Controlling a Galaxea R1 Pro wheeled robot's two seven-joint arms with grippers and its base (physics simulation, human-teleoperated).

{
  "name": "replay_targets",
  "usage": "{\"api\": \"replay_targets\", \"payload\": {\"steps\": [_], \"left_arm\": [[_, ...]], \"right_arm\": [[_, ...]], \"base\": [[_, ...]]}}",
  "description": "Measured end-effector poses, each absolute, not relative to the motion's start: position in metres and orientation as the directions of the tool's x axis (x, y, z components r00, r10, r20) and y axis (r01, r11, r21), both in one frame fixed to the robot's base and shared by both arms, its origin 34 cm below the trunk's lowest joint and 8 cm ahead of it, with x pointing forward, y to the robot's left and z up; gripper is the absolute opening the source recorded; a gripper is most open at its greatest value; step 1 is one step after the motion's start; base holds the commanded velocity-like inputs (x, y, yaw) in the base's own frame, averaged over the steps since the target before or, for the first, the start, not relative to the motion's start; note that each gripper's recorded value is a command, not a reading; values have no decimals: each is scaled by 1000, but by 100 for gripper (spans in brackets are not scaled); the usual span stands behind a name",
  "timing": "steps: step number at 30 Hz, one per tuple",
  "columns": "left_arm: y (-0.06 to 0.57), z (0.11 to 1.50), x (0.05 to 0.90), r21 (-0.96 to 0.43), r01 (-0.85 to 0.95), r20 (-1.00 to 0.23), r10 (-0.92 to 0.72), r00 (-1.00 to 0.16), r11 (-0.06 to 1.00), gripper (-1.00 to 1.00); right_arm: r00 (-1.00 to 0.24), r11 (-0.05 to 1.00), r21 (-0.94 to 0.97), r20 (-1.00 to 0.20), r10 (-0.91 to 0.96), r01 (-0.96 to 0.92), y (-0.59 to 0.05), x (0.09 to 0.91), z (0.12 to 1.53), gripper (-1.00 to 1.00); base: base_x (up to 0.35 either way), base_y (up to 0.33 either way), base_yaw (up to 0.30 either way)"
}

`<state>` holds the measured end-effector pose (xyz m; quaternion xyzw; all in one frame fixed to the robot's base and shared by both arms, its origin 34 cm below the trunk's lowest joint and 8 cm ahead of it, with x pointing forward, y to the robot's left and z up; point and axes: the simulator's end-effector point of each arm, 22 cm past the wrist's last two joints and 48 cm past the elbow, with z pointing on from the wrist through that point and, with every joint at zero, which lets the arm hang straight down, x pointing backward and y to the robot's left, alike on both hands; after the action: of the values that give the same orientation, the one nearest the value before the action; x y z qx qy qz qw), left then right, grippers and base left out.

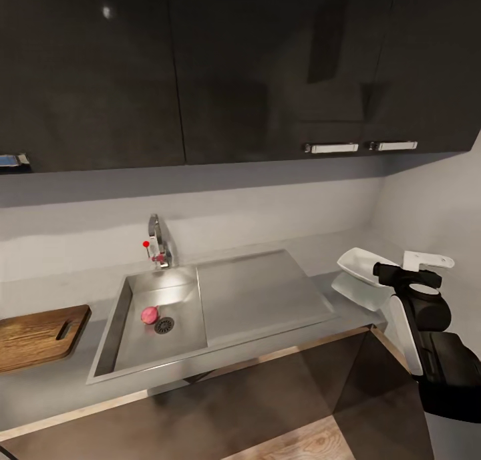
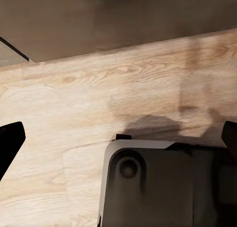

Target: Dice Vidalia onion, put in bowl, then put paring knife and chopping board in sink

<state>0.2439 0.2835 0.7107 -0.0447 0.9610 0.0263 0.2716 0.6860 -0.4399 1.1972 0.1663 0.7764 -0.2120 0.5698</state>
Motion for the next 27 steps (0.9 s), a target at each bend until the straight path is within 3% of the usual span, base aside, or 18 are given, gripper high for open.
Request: {"api": "replay_targets", "payload": {"steps": [13, 27], "left_arm": [[284, 710, 242, 28, -100, -521, -71, -851, 995, 100], [284, 709, 241, 28, -100, -519, -71, -852, 995, 100]], "right_arm": [[-295, 855, -139, -955, 17, 500, -440, 686, 1197, 100], [-295, 853, -139, -955, 18, 503, -440, 685, 1197, 100]], "base": [[22, 0, 0], [261, -50, 0]]}}
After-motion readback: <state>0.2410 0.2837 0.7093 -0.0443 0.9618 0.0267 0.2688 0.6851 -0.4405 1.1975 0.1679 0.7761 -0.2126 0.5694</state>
